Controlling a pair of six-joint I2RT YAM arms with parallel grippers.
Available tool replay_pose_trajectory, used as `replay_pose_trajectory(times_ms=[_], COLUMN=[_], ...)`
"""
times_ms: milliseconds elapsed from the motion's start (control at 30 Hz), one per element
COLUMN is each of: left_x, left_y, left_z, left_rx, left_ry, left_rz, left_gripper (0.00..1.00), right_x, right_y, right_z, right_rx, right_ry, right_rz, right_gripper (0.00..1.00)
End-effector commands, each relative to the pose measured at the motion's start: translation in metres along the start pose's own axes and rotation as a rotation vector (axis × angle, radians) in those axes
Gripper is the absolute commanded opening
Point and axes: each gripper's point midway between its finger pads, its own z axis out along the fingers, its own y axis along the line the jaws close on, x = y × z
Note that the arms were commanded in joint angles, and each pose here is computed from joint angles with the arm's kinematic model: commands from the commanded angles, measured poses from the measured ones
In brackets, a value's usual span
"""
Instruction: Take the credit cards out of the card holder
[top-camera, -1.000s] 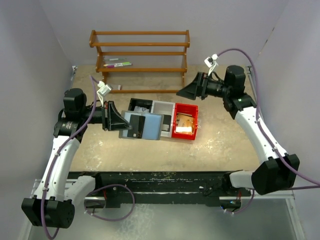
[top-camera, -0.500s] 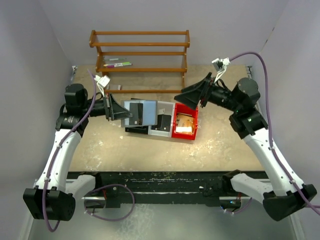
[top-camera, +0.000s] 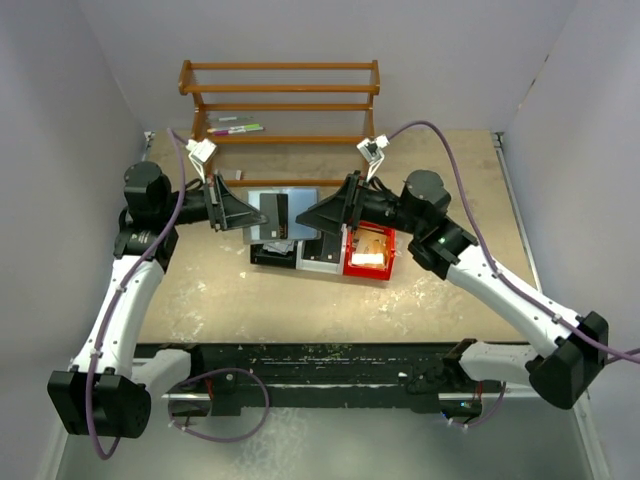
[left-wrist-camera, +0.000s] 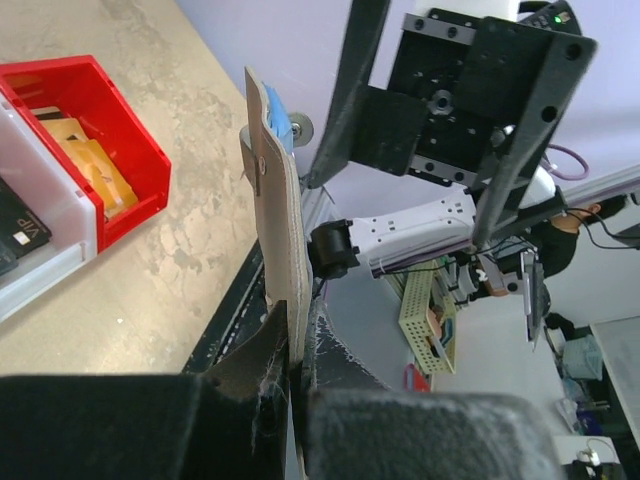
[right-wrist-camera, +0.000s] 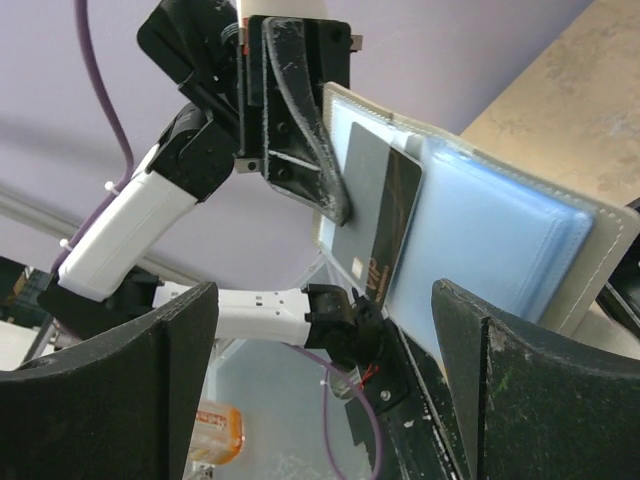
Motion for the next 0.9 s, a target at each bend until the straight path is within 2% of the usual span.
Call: replay_pose_trajectory(times_ms=[0, 233, 600, 767, 867], left_x=[0.001, 0.005, 0.009, 0.012, 0.012], left_y=[-0.016, -0.019, -0.026, -0.027, -0.028], left_z=[-0.003, -0.005, -0.007, -0.008, -0.008], left_rx=[0.066, 0.083, 0.107, 0.111, 0.112], left_ry=[0.02, 0.037, 0.044, 0.05, 0.05], left_rz=[0.041, 0.038, 0.04, 0.038, 0.041], left_gripper=[0.0, 0.0, 0.0, 0.0, 0.0], right_x=[-0.016, -0.001, 0.012, 0.02, 0.019], right_y=[0.022, 0.012, 0.012, 0.018, 0.024], right_z=[0.007, 0.022, 0.031, 0.03, 0.03], right_rx=[-0.102, -0.135, -0.196, -0.265, -0.299], right_ry=[-0.068, -0.045, -0.027, -0.023, -0.026], right_rz=[-0.013, 0.031, 0.083, 0.119, 0.125], right_gripper=[0.86, 0.76, 0.65, 0.53, 0.42])
